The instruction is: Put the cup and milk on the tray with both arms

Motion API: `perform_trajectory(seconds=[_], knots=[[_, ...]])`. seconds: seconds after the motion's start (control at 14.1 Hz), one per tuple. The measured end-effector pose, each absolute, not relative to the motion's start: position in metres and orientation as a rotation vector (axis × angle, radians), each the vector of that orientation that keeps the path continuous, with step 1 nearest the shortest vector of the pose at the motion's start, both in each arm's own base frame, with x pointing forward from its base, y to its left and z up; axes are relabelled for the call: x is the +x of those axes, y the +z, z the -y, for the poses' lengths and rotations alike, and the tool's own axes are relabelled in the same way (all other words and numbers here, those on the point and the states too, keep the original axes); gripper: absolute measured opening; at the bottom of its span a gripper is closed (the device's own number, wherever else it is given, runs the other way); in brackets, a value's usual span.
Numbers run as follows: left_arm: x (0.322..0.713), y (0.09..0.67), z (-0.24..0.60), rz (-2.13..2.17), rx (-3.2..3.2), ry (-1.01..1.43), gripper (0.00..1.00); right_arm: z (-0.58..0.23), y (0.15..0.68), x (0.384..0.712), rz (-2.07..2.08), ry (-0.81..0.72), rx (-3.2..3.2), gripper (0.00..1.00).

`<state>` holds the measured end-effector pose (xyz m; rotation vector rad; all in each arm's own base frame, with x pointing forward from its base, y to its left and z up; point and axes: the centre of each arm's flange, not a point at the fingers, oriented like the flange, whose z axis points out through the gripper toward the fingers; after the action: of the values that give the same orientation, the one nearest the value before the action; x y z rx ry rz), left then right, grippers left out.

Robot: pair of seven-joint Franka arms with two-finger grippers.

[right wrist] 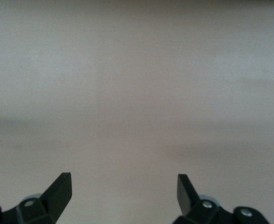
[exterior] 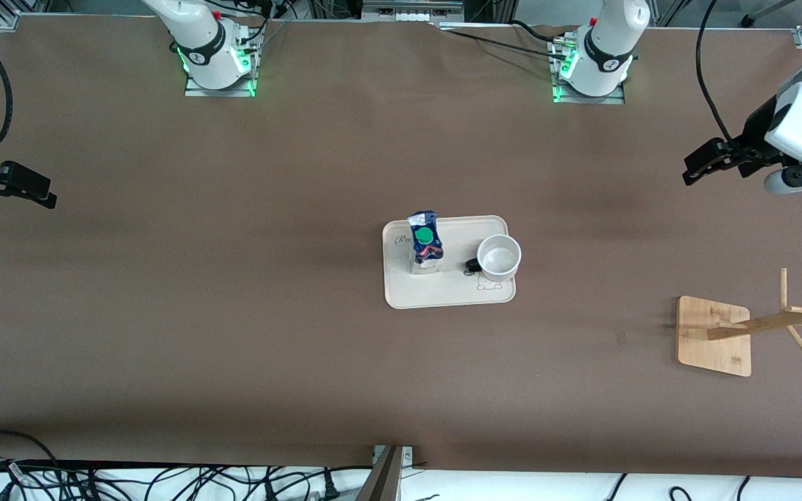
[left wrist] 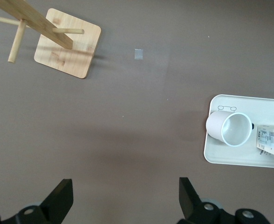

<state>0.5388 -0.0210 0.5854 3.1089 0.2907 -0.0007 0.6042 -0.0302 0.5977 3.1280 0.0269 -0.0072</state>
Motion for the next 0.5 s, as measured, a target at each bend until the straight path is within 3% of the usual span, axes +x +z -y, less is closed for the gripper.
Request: perform_trajectory(seconds=[0.5], knots=[[0.5466, 0.5845, 0.0185, -0.299, 3.110, -0.020, 1.00, 0.0345, 0.5963, 0.6042, -0.017, -0.012, 3.121, 1.00]])
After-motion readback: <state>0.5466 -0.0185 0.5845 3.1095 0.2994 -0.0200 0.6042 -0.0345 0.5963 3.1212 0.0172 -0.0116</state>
